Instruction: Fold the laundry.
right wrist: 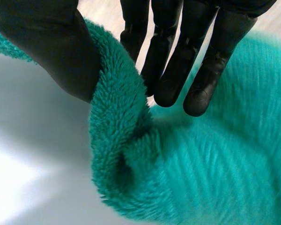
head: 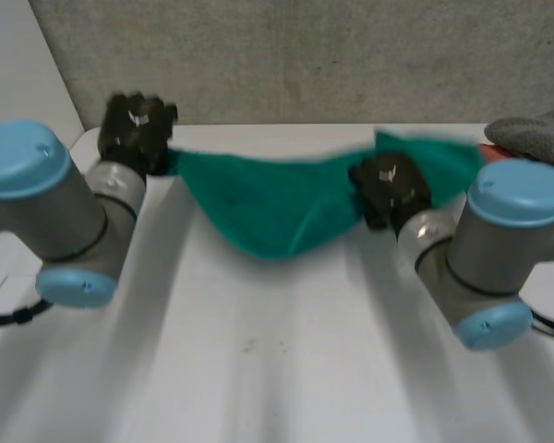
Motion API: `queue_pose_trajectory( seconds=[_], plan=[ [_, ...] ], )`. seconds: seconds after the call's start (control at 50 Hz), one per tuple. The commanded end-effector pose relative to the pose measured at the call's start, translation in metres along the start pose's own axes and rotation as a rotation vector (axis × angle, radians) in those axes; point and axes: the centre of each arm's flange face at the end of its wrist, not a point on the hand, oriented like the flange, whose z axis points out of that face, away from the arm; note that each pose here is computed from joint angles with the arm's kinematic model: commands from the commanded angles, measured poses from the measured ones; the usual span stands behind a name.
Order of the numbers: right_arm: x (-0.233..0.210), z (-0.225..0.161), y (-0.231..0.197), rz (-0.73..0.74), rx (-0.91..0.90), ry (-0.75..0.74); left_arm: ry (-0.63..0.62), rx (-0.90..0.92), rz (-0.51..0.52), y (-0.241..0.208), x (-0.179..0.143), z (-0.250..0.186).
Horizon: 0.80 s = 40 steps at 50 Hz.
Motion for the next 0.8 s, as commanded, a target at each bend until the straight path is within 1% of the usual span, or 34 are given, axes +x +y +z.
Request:
queue_pose_trajectory(
  seconds=[0.02, 0.06, 0.12, 0.22, 0.32, 0.38, 0.44, 0.5, 0.6, 0.68, 0.8],
  plan=[
    [-0.014, -0.026, 0.030, 0.027, -0.210, -0.084, 0.033, -0.081, -0.005, 0.024, 0.009, -0.013],
    [-0.014, -0.029, 0.031, 0.034, -0.237, -0.093, 0.038, -0.089, -0.006, 0.025, 0.010, -0.015],
    [-0.004, -0.035, 0.016, 0.034, -0.244, -0.085, 0.042, -0.099, -0.009, 0.027, 0.010, -0.020],
    [0.018, -0.041, -0.028, 0.020, -0.181, -0.058, 0.040, -0.103, -0.008, 0.024, 0.006, -0.027],
    [0.028, -0.036, -0.045, -0.038, -0.191, -0.092, 0.043, -0.115, -0.006, 0.025, 0.005, -0.035],
    [0.034, -0.023, -0.047, -0.093, -0.195, -0.115, 0.050, -0.122, -0.006, 0.026, 0.006, -0.039],
    [0.040, -0.007, -0.041, -0.134, -0.218, -0.114, 0.062, -0.123, -0.005, 0.026, 0.007, -0.042],
    [0.044, 0.005, -0.032, -0.143, -0.242, -0.116, 0.072, -0.115, -0.007, 0.024, 0.008, -0.044],
    [0.052, 0.031, -0.002, -0.136, -0.289, -0.112, 0.081, -0.112, -0.008, 0.024, 0.008, -0.044],
    [0.051, 0.045, 0.023, -0.147, -0.320, -0.121, 0.083, -0.112, -0.008, 0.024, 0.008, -0.044],
    [0.051, 0.057, 0.050, -0.192, -0.349, -0.136, 0.083, -0.112, -0.008, 0.024, 0.008, -0.044]
  ],
)
